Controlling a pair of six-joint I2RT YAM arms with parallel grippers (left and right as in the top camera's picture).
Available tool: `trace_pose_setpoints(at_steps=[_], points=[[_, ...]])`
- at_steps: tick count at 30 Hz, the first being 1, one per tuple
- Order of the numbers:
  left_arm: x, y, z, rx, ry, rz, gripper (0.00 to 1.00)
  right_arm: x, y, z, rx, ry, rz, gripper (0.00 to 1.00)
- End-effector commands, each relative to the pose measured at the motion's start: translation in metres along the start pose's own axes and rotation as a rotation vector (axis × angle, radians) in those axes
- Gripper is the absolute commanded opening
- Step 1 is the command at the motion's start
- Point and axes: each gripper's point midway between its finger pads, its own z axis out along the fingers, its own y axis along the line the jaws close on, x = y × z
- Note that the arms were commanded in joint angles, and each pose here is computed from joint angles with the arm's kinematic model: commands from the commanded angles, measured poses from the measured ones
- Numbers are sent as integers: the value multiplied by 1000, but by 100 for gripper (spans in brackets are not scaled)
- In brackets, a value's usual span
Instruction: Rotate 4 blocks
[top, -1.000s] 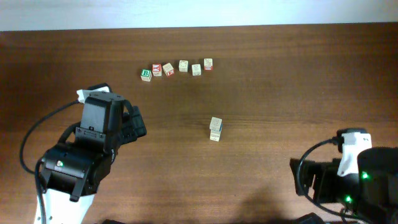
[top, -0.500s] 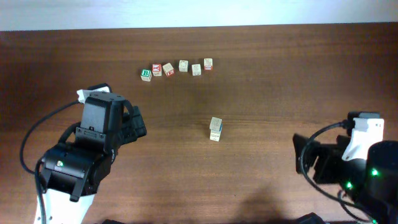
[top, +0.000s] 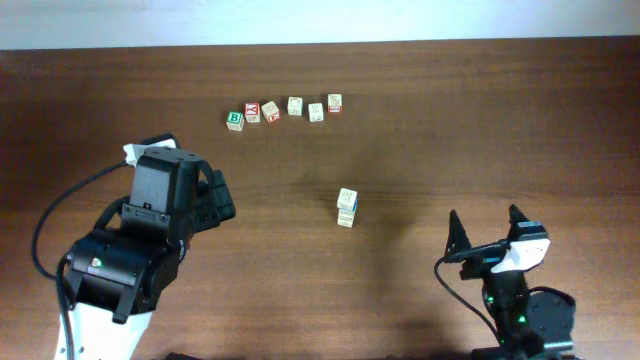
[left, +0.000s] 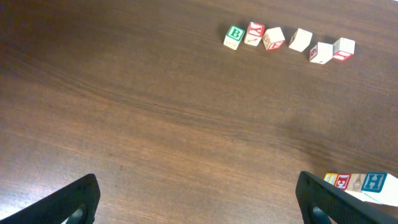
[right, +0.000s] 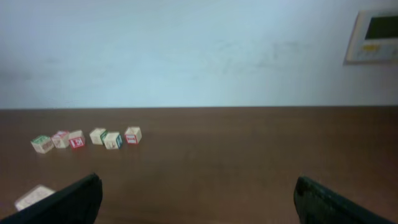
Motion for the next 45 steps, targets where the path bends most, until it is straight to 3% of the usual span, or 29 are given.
trace_pose_setpoints(at_steps=[1, 9, 45], points=[[-4, 1, -2, -6, -14, -10, 99, 26, -11, 4, 45, -32, -9, 98], [-4, 1, -2, -6, -14, -10, 99, 55, -23, 6, 111, 6, -12, 98], [-3, 8, -12, -3, -44, -12, 99, 55, -24, 6, 112, 13, -63, 98]])
